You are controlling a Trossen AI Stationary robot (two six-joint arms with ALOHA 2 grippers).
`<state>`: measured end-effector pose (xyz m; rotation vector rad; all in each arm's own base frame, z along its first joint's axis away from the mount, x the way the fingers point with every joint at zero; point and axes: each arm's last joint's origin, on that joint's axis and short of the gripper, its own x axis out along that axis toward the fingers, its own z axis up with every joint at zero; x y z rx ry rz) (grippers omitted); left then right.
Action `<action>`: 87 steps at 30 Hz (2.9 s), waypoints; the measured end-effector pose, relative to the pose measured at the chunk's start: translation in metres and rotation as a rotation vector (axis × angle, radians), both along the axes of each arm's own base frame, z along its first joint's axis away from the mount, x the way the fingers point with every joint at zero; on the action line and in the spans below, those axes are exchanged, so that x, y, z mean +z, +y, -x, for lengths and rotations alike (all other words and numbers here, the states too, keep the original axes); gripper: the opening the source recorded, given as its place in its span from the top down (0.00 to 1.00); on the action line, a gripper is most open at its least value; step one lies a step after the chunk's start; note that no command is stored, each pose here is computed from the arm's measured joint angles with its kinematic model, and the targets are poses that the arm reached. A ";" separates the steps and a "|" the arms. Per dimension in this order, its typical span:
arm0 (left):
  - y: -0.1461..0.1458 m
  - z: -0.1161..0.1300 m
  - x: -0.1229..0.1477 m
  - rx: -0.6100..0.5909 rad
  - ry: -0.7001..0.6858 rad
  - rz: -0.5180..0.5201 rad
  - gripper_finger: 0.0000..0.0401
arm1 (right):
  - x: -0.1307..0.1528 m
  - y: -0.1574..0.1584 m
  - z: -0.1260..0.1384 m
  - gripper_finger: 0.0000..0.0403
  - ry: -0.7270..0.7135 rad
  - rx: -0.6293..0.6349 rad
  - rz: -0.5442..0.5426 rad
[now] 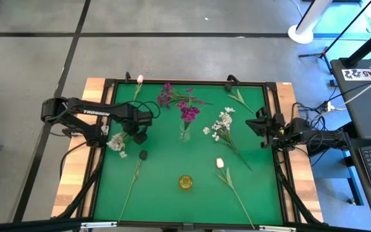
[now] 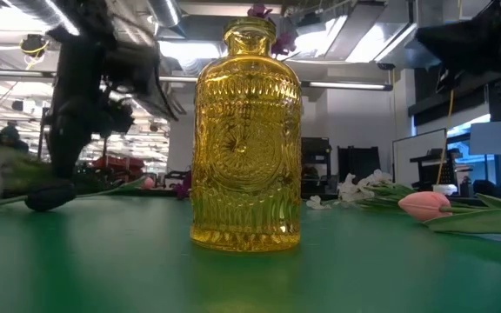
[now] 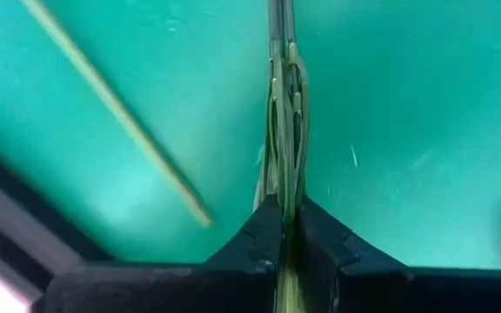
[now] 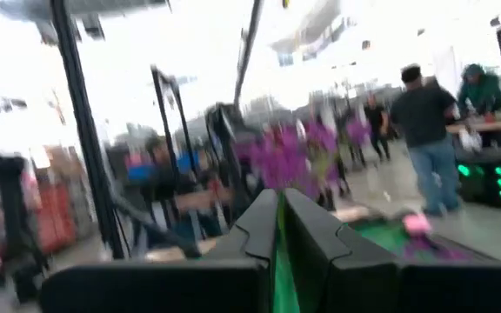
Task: Sort flowers into vase by color
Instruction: Put the left white flowers into the yellow vase
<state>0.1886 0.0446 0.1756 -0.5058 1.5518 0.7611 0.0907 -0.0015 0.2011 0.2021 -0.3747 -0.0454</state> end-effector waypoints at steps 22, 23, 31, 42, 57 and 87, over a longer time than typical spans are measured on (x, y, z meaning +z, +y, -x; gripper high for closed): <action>-0.080 -0.024 0.173 -0.088 -0.241 -0.019 0.98 | 0.108 0.006 -0.030 0.94 -0.011 0.144 0.115; -0.084 -0.023 0.173 -0.089 -0.241 -0.004 0.98 | 0.114 0.006 -0.040 0.94 0.011 0.154 0.132; -0.111 -0.017 0.173 -0.109 -0.227 0.106 0.98 | 0.167 0.030 -0.133 0.94 0.096 0.314 0.325; -0.130 -0.030 0.176 -0.161 -0.421 0.137 0.97 | 0.180 0.088 -0.235 0.94 0.556 0.179 0.744; -0.137 -0.046 0.184 -0.198 -0.612 0.195 0.97 | 0.123 0.105 -0.292 0.93 0.774 0.018 0.987; -0.142 -0.054 0.189 -0.236 -0.701 0.272 0.97 | 0.121 0.106 -0.299 0.70 0.748 -0.031 1.086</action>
